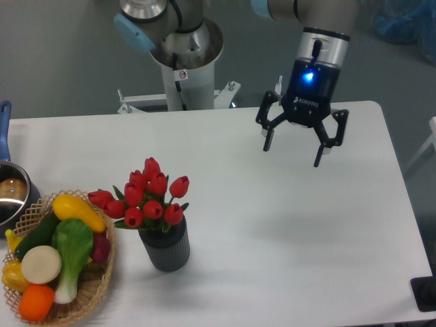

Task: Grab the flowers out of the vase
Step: 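Move the open gripper toward the red tulips in the black vase, then lower the open gripper around the tulip stems below the blooms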

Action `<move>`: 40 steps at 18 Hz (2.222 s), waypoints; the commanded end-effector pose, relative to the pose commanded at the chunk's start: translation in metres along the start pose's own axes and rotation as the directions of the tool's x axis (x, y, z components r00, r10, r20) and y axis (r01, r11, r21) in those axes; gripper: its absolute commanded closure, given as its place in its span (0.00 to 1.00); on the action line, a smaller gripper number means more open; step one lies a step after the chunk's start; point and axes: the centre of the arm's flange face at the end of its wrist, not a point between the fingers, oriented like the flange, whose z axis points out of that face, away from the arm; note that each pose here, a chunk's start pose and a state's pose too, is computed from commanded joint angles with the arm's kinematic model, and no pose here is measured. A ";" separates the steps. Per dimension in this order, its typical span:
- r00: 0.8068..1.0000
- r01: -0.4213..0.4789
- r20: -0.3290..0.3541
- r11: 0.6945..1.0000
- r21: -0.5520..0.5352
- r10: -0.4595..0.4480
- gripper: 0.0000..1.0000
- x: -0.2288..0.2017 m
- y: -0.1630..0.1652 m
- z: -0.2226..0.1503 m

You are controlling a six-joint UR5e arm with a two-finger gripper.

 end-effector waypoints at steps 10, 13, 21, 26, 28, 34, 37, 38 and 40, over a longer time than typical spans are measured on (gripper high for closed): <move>0.995 -0.022 -0.096 0.991 0.129 0.035 0.00 0.007 0.002 0.024; 0.991 -0.042 -0.124 0.989 0.141 0.059 0.00 0.016 -0.004 0.037; 0.983 -0.028 -0.180 0.994 0.104 0.046 0.00 0.041 0.007 0.063; 0.966 -0.076 -0.241 0.994 0.081 0.093 0.00 0.074 0.021 0.090; 0.962 -0.090 -0.251 0.992 0.085 0.108 0.00 0.078 0.023 0.094; 0.928 -0.184 -0.308 0.976 0.118 0.212 0.00 0.090 0.031 0.129; 0.906 -0.191 -0.349 0.967 0.169 0.240 0.00 0.106 0.022 0.149; 0.905 -0.176 -0.358 0.967 0.184 0.232 0.00 0.106 0.023 0.151; 0.904 -0.167 -0.363 0.968 0.186 0.225 0.00 0.107 0.024 0.154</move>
